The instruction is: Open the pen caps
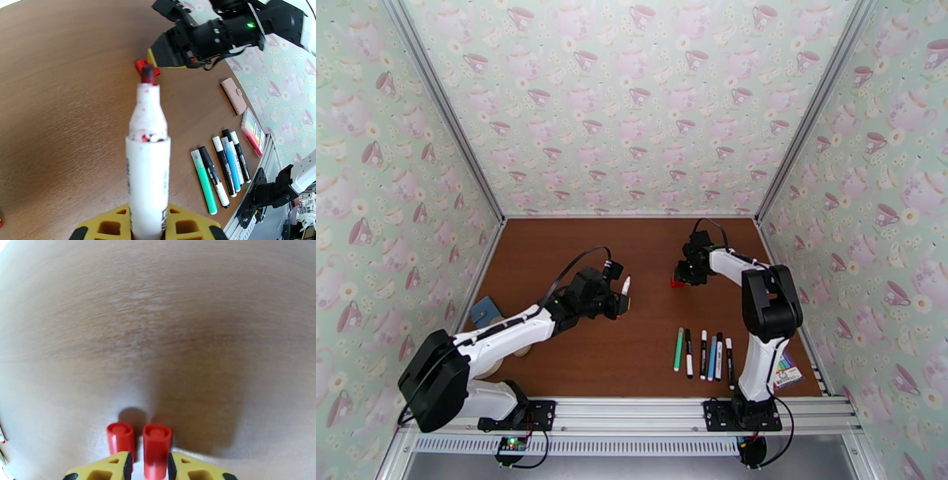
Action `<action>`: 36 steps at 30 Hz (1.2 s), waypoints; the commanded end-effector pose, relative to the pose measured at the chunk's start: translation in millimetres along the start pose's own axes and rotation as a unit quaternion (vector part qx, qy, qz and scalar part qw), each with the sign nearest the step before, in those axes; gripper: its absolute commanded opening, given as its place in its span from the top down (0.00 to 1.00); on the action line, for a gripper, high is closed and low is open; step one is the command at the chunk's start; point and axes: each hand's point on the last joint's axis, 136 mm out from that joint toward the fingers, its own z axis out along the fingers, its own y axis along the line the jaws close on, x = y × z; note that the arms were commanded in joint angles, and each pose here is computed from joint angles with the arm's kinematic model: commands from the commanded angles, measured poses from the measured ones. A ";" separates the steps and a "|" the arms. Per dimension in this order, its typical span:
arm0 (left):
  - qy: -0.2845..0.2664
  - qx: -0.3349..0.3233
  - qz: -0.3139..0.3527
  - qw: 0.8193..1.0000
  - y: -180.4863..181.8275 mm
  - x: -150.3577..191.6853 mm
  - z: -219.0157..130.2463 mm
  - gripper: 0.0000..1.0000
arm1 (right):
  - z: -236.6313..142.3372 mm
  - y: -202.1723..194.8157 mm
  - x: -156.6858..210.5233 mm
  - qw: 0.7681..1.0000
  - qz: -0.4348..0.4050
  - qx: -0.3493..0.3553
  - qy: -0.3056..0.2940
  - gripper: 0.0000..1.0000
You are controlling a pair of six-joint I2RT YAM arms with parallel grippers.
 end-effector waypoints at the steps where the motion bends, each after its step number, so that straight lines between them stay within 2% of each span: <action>1: -0.001 -0.039 -0.001 0.999 13.0 -6.9 0.8 0.96 | -24.4 9.5 -8.5 0.999 0.009 -0.022 -0.039 0.67; 8: 0.019 -0.130 -0.023 0.991 50.1 -0.5 8.7 0.94 | -57.6 28.6 1.9 0.993 0.008 -0.068 -0.098 0.62; 13: 0.031 -0.221 -0.025 0.974 87.0 5.1 10.8 0.93 | -86.6 53.0 16.3 0.980 0.000 -0.141 -0.138 0.54; 19: 0.050 -0.298 -0.027 0.953 122.9 11.1 12.6 0.90 | -109.3 63.1 33.0 0.969 -0.002 -0.176 -0.171 0.52; 23: 0.061 -0.335 -0.026 0.940 142.2 16.5 13.7 0.89 | -116.9 73.9 43.1 0.962 -0.006 -0.211 -0.173 0.49; 24: 0.052 -0.340 -0.025 0.938 141.7 5.6 14.1 0.89 | -119.8 78.6 44.9 0.959 -0.011 -0.224 -0.174 0.48; 28: 0.059 -0.366 -0.026 0.928 153.6 6.2 15.6 0.86 | -128.0 90.8 48.9 0.950 -0.016 -0.256 -0.177 0.45; 36: 0.073 -0.390 -0.032 0.917 165.6 10.5 22.0 0.81 | -134.7 99.2 50.1 0.946 -0.017 -0.270 -0.180 0.42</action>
